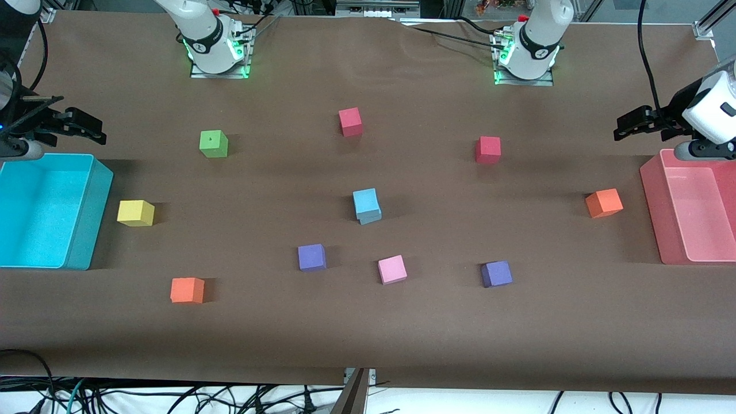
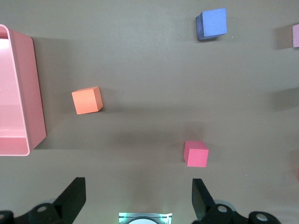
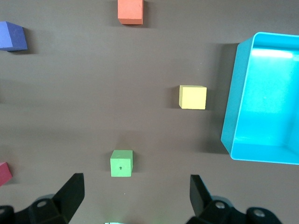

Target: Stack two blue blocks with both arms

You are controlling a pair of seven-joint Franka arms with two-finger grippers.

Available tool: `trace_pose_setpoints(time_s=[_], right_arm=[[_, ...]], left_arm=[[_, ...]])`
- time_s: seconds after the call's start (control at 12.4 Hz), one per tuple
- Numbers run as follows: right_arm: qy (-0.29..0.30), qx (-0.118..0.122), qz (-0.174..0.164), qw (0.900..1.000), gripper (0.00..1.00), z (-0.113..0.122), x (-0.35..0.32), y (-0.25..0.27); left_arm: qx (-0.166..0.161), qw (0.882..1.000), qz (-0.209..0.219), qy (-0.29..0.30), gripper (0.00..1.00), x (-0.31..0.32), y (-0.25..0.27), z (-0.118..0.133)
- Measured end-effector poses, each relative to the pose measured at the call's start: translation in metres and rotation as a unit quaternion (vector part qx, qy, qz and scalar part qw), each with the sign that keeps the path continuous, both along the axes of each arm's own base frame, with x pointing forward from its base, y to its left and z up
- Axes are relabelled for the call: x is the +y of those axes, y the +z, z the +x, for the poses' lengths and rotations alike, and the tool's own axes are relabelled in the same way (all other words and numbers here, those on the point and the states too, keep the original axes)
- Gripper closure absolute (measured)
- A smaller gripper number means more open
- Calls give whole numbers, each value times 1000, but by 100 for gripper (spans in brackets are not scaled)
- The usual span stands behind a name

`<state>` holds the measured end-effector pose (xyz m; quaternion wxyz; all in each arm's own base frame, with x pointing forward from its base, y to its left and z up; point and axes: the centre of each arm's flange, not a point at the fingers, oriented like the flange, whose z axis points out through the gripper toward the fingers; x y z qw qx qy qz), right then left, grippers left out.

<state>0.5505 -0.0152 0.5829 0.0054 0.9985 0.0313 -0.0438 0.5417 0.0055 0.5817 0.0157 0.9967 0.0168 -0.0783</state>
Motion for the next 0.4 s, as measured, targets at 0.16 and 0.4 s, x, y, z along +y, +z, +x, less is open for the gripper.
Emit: trace_pose_setpoints(time_s=[0.16,0.4], right_arm=[[-3,-1,0,1000,0,-9,-3,2],[-12,-2,0,1000,0,-13,-13,3]], left_arm=[[-4,1000,0,-1,0,0,4,1],[-1,1000,0,-2,0,-1,0,3]])
